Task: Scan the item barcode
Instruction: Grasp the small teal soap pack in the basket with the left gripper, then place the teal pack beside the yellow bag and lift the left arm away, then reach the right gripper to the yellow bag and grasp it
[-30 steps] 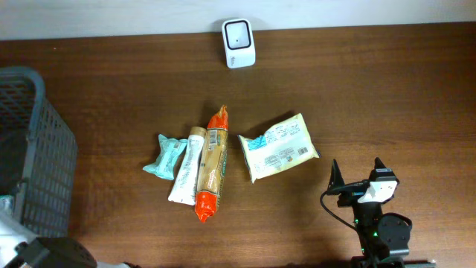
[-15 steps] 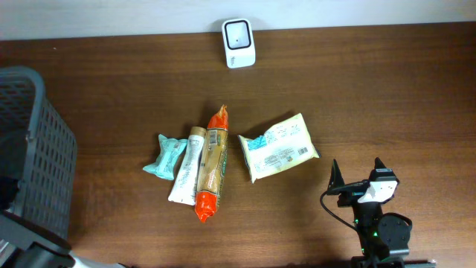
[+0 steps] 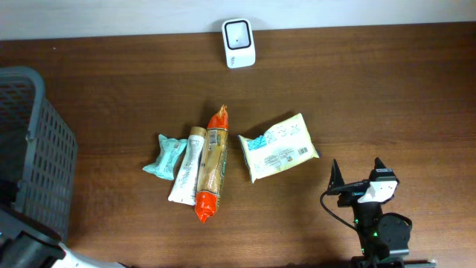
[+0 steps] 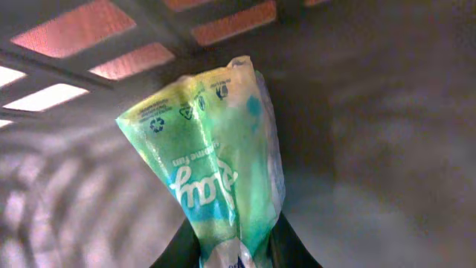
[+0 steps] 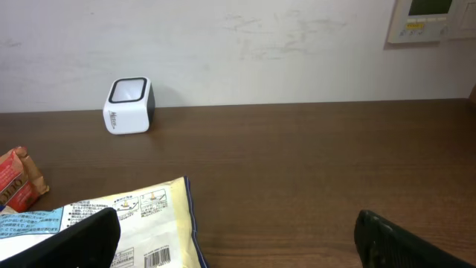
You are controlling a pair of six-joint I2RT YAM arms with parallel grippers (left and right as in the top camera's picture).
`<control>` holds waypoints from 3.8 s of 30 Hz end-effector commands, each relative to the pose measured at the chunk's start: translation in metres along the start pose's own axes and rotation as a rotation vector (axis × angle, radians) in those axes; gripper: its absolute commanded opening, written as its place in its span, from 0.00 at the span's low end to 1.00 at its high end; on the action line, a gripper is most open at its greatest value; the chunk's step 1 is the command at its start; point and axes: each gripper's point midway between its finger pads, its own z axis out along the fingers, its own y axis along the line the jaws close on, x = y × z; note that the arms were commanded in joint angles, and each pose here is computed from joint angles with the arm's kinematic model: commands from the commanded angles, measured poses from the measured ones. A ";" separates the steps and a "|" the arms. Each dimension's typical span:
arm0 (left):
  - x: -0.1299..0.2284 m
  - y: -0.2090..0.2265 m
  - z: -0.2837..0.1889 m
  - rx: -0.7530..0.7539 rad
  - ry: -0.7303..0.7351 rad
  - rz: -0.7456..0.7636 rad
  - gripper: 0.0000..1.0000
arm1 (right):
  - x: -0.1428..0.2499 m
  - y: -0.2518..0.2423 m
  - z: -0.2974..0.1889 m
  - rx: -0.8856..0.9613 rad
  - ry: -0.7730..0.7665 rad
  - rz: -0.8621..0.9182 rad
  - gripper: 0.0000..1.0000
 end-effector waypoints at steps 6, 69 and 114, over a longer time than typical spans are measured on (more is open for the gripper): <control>-0.096 -0.108 -0.291 0.848 -0.383 0.063 0.00 | 0.003 -0.001 0.000 0.005 0.005 0.007 0.99; 0.163 -0.271 -0.365 0.623 -0.192 1.248 0.99 | -0.115 0.106 0.078 -0.544 0.645 0.271 0.99; 0.163 -0.271 -0.365 0.623 -0.192 1.248 0.99 | 0.136 0.007 0.153 -0.010 1.399 0.030 0.66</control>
